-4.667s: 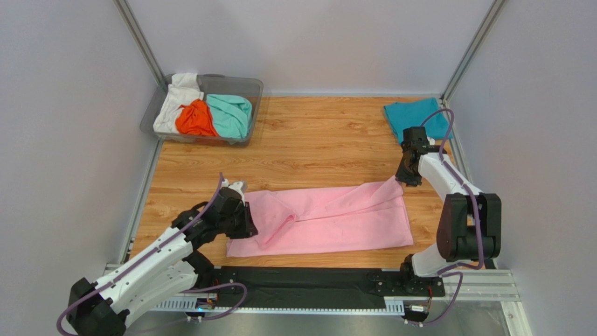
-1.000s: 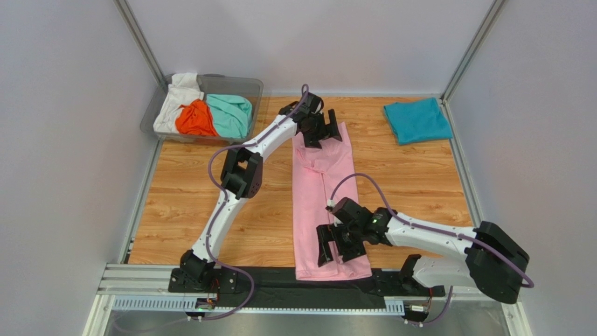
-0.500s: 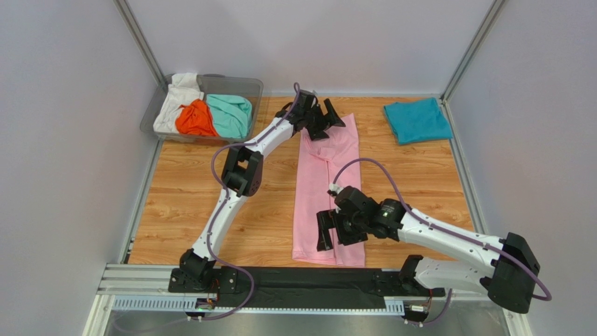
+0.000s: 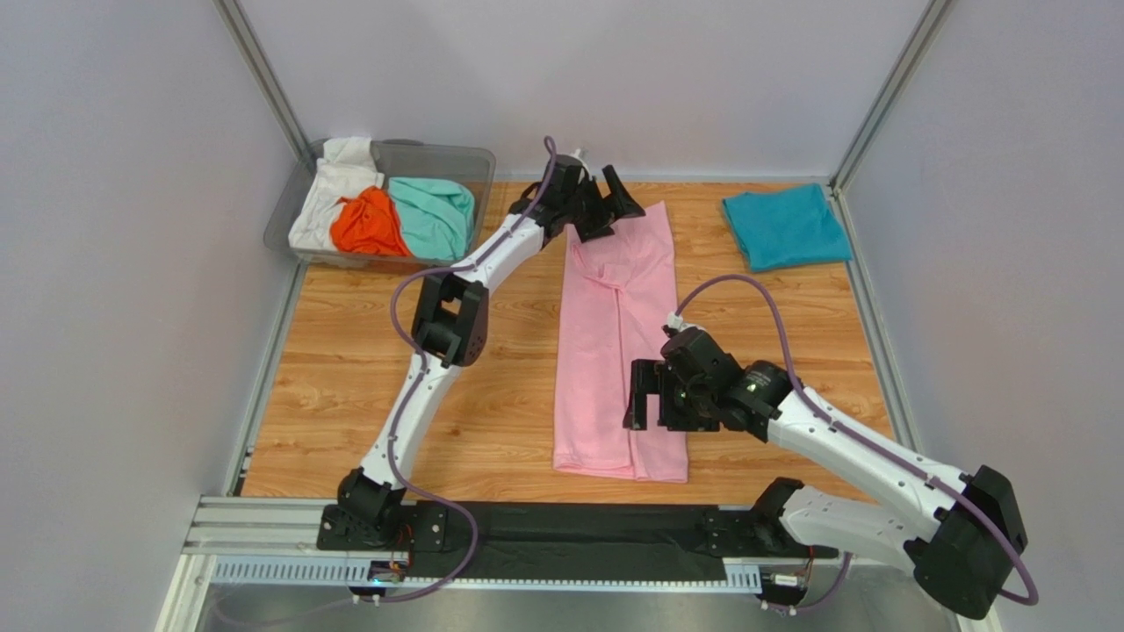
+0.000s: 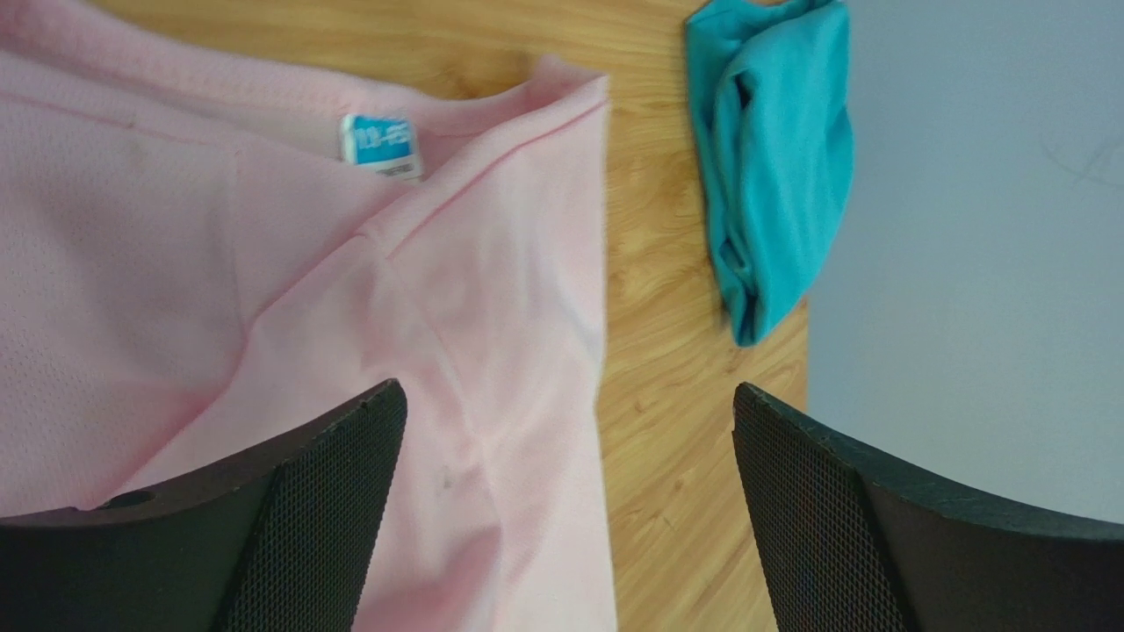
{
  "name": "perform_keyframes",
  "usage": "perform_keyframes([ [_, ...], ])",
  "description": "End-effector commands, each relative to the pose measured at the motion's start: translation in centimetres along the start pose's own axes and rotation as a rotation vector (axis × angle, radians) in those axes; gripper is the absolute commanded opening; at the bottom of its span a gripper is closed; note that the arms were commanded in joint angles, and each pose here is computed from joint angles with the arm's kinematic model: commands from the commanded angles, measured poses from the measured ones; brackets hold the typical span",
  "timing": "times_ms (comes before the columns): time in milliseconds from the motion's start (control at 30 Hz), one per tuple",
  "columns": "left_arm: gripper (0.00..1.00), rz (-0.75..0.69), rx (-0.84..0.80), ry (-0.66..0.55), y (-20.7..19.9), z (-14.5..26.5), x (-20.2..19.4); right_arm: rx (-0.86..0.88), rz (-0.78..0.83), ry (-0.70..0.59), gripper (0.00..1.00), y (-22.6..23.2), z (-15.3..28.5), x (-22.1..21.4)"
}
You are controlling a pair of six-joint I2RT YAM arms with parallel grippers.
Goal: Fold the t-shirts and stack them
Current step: Fold the tshirt
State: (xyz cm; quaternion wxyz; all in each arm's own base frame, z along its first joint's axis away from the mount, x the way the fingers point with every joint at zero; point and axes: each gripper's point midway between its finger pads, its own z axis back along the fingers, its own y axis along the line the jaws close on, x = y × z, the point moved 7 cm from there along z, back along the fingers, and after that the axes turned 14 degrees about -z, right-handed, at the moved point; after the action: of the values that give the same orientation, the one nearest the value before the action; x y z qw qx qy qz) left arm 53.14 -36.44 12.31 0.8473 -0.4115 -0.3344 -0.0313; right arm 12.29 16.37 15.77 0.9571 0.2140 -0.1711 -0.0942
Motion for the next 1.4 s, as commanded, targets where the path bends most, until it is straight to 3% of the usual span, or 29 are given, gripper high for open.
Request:
perform_keyframes([
  [0, 1.00, -0.242, -0.142, -0.257, -11.2, 9.3, 9.1, 0.004, -0.040, -0.132, 1.00, 0.9, 1.3, 2.3],
  [100, 1.00, -0.328, -0.192, -0.285, -15.0, 14.0, 10.6, -0.023, -0.076, -0.193, 1.00, 0.5, 1.7, 3.2],
  [267, 1.00, -0.422, -0.187, -0.233, -18.2, 20.3, 8.2, -0.023, -0.138, -0.254, 1.00, -0.1, 2.7, 4.0],
  [500, 1.00, -0.510, -0.103, -0.117, -18.7, 29.5, -3.5, -0.060, -0.183, -0.359, 1.00, -1.9, 4.1, 4.1],
  [567, 1.00, -0.465, -0.015, 0.029, -14.6, 30.2, -10.2, -0.063, -0.187, -0.355, 1.00, -2.6, 4.0, 3.6],
  [600, 1.00, -0.460, -0.038, -0.001, -15.7, 31.4, -10.1, -0.049, -0.188, -0.353, 1.00, -2.6, 4.2, 3.5],
  [700, 1.00, -0.344, 0.040, 0.144, -10.4, 32.5, -17.8, -0.043, -0.197, -0.317, 1.00, -3.3, 3.7, 2.5],
  [900, 1.00, -0.267, 0.048, 0.293, -6.9, 34.8, -25.6, -0.035, -0.205, -0.188, 1.00, -4.8, 2.2, -0.2],
  [1133, 0.94, -0.180, 0.029, 0.389, -6.3, 33.3, -29.5, -0.048, -0.279, -0.080, 0.99, -6.5, 0.4, -2.9],
  [1333, 0.77, -0.174, 0.043, 0.455, -5.9, 30.9, -30.9, -0.019, -0.314, 0.013, 0.92, -6.7, -0.5, -4.3],
  [1367, 0.70, -0.172, 0.063, 0.475, -5.6, 30.4, -31.2, -0.014, -0.314, 0.022, 0.91, -6.7, -0.5, -4.5],
])
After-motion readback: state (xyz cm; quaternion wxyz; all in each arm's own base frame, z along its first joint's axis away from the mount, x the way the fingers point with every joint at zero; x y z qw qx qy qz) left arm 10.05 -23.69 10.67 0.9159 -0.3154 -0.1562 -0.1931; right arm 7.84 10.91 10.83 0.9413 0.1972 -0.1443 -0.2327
